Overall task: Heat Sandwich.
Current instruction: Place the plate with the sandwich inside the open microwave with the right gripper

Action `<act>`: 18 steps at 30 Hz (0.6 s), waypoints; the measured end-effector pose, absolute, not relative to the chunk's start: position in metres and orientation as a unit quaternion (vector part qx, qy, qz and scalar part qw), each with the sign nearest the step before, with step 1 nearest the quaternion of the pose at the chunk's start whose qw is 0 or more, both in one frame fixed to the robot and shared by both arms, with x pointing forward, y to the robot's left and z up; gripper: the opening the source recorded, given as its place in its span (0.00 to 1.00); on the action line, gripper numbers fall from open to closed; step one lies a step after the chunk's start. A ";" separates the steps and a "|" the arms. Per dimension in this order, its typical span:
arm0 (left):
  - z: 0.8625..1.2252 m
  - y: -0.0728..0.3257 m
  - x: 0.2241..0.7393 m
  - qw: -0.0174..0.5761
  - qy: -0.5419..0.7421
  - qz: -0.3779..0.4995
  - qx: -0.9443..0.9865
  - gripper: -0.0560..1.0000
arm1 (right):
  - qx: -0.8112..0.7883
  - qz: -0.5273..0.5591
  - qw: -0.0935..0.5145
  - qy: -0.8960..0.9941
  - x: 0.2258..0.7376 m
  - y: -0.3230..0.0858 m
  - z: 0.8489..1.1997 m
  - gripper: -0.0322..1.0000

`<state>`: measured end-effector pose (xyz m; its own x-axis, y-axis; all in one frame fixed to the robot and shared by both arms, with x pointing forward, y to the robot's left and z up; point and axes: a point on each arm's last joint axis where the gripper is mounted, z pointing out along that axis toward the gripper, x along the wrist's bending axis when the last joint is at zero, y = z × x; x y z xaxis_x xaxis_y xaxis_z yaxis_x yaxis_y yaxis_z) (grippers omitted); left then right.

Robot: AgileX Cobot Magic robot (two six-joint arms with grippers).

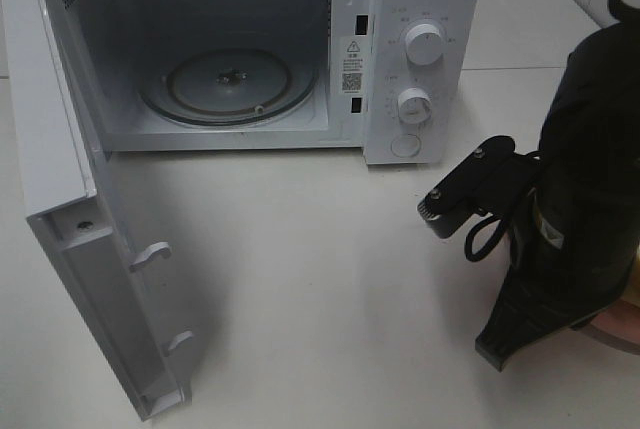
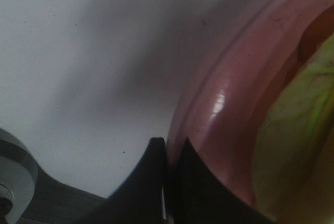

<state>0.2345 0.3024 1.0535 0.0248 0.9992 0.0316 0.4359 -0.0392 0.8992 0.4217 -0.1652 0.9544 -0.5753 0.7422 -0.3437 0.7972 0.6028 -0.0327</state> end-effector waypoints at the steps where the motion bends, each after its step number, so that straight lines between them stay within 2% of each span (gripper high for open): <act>1: 1.053 0.302 0.235 0.371 0.586 0.380 0.612 0.97 | 0.427 -0.093 0.150 0.887 0.419 -0.162 0.954 0.06; 18: 1.053 0.302 0.235 0.371 0.586 0.380 0.612 0.97 | 0.278 -0.098 0.156 0.943 0.380 -0.126 0.955 0.06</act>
